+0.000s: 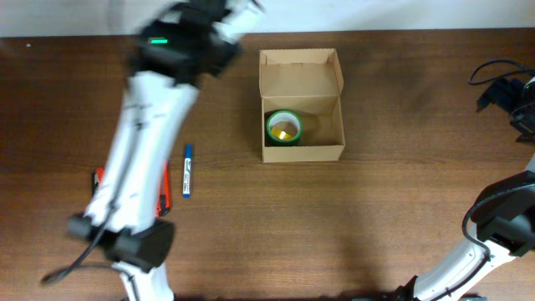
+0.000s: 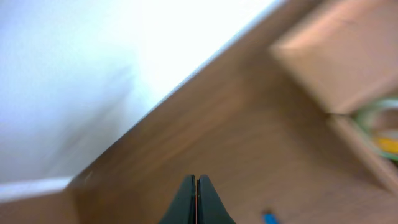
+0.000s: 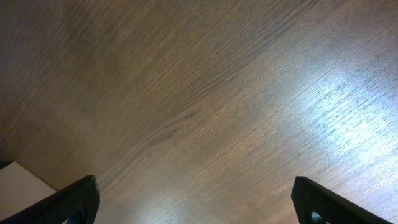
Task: Pack container
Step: 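Move the left gripper back to the tools at left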
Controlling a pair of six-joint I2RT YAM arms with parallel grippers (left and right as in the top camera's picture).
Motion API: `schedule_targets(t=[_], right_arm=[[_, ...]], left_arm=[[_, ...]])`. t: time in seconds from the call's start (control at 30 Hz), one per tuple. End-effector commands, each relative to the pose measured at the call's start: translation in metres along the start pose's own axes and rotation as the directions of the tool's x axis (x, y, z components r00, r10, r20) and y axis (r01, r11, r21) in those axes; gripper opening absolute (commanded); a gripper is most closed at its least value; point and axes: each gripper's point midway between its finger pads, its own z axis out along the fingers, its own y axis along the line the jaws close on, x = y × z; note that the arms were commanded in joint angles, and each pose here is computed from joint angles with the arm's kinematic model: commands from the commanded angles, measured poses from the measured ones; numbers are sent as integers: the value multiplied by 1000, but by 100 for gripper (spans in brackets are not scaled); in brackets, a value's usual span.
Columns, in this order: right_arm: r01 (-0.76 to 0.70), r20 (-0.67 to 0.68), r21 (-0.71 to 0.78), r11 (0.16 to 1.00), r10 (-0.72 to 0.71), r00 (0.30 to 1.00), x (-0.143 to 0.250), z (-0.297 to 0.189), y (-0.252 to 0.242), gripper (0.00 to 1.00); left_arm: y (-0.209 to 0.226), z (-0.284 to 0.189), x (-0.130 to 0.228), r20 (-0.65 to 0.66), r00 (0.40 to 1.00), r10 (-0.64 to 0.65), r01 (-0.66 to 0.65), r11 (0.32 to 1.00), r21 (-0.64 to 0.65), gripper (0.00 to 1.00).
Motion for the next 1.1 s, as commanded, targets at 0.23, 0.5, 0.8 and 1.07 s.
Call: schedule_targets(t=[0.23, 0.5, 0.8, 1.07], right_arm=[[5, 2, -7, 1000, -5, 1000, 1, -2, 0, 99], [5, 15, -10, 1000, -5, 1000, -2, -2, 1, 99], [5, 18, -11, 1000, -5, 1000, -3, -2, 1, 99], [5, 25, -13, 1000, -5, 1000, -4, -2, 1, 99]], left_arm=[[115, -2, 161, -220, 880, -420, 374, 900, -222, 1], [92, 26, 278, -445, 677, -587, 580, 797, -168, 2], [46, 22, 372, -541, 628, -560, 566, 805, -177, 9], [26, 28, 408, -548, 603, -579, 585, 788, -189, 62]])
